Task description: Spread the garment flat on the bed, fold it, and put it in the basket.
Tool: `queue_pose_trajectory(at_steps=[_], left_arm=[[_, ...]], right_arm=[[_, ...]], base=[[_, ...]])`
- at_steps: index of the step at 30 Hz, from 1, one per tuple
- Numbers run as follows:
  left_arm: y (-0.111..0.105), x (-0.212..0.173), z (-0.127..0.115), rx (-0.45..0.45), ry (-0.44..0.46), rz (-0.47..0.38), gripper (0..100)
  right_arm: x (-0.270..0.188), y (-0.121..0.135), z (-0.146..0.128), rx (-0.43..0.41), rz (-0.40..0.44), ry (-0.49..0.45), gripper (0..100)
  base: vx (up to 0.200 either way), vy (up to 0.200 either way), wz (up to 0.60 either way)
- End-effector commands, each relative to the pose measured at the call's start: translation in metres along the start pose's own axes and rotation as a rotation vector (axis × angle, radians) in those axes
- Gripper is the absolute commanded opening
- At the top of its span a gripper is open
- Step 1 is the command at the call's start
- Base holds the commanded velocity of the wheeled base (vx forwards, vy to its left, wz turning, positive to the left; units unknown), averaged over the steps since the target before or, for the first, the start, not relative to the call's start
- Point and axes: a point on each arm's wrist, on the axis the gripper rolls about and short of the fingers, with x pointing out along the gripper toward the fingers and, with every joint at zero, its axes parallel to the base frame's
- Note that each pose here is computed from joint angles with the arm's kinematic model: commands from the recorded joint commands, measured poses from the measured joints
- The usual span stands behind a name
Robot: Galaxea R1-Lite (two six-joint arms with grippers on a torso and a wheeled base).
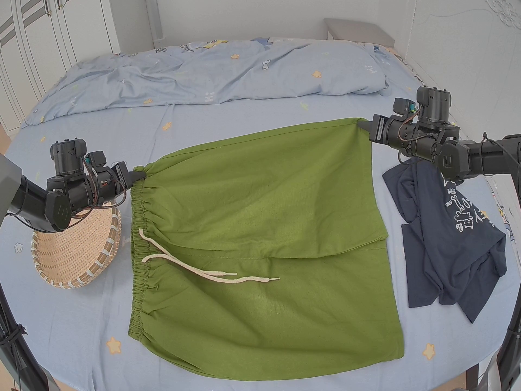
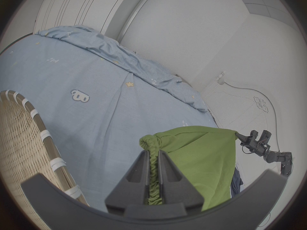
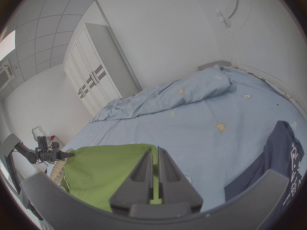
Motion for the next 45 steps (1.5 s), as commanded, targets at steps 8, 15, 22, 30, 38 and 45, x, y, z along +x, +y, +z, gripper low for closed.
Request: queue_pose_trajectory(at_steps=[8,15,22,30,38,45], left_arm=[[0.007,0.008,-0.006,-0.008,0.014,0.007,100],[0.005,0.012,-0.008,0.009,-0.009,-0.012,100],[-0.011,0.001,-0.007,0.025,-0.029,-0.042,100],[-0.062,-0.058,-0.018,0.039,-0.021,-0.107,100],[-0.064,-0.135,-0.094,-0.133,0.15,-0.058,100],[-0.042,-0.165,-0.148,-0.261,0.317,0.032,100]], right_arm=[[0.019,-0.008,-0.024,0.017,-0.005,0.054,100],[0.023,-0.006,-0.031,0.021,-0.001,0.072,100],[0.0,-0.003,-0.019,0.052,-0.018,0.098,100],[-0.088,0.01,-0.052,0.222,-0.042,0.292,100],[-0.191,0.035,-0.137,0.291,0.04,0.452,100],[-0.219,0.043,-0.176,0.301,0.051,0.51,100]], base=[[0.0,0.0,0.0],[0.0,0.0,0.0],[0.0,0.0,0.0],[0.0,0.0,0.0],[0.0,0.0,0.0],[0.0,0.0,0.0]])
